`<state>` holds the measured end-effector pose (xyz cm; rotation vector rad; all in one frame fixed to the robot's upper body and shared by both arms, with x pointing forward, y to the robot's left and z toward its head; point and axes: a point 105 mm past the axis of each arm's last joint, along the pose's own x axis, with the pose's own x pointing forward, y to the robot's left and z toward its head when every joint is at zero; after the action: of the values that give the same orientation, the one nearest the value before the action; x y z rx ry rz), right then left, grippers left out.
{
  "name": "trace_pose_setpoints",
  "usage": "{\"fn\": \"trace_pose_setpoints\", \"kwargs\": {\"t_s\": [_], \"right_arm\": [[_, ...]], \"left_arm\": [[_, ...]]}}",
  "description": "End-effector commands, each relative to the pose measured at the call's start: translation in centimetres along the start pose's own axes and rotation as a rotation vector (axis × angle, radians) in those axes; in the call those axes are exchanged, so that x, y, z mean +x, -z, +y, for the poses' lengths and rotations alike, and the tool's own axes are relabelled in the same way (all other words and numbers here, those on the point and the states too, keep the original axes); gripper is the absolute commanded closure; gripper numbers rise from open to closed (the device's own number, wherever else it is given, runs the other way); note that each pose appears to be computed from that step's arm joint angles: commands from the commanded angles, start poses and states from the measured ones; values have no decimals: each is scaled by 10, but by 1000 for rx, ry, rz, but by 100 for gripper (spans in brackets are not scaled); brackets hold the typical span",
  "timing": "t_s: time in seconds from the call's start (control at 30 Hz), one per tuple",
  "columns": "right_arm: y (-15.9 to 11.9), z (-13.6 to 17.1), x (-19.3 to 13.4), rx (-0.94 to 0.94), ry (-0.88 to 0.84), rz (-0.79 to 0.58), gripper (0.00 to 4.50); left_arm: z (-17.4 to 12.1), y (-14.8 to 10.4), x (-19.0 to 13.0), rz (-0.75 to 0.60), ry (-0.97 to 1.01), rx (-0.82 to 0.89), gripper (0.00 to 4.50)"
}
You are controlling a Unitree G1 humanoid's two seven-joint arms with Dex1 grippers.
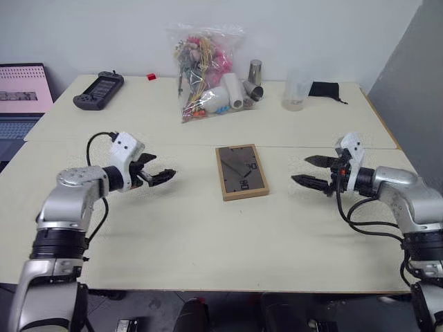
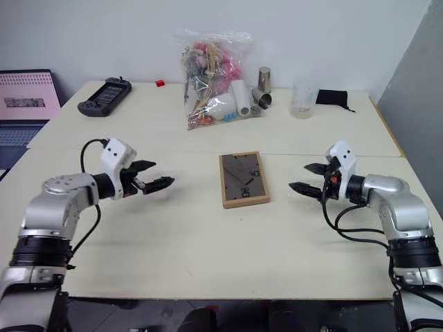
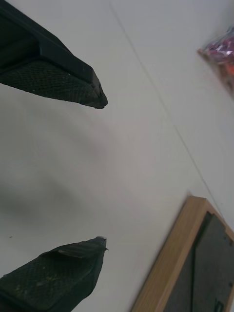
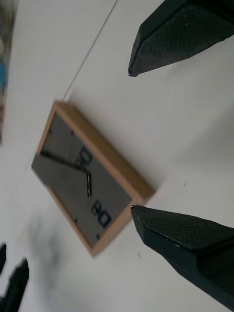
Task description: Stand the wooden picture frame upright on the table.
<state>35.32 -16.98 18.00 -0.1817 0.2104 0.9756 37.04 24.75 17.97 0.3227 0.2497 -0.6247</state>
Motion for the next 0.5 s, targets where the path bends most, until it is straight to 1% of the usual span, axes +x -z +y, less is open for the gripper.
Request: {"fn": "trace_pose_setpoints", "kwargs": {"t_s": [0.03, 0.13, 0.27, 0.5], "right_arm": [[-12, -7, 0, -39, 0, -14, 1], [-11, -11, 4, -44, 14, -17, 1], [-8, -11, 6, -48, 9, -16, 1], [-7, -15, 6, -75, 23, -7, 1]], "left_arm": [[-2, -17, -3, -37, 10, 60, 0], [0, -16, -1, -48, -17, 38, 0], [-1, -11, -1, -27, -27, 38, 0], [0, -10, -2, -19, -21, 12, 0]]}}
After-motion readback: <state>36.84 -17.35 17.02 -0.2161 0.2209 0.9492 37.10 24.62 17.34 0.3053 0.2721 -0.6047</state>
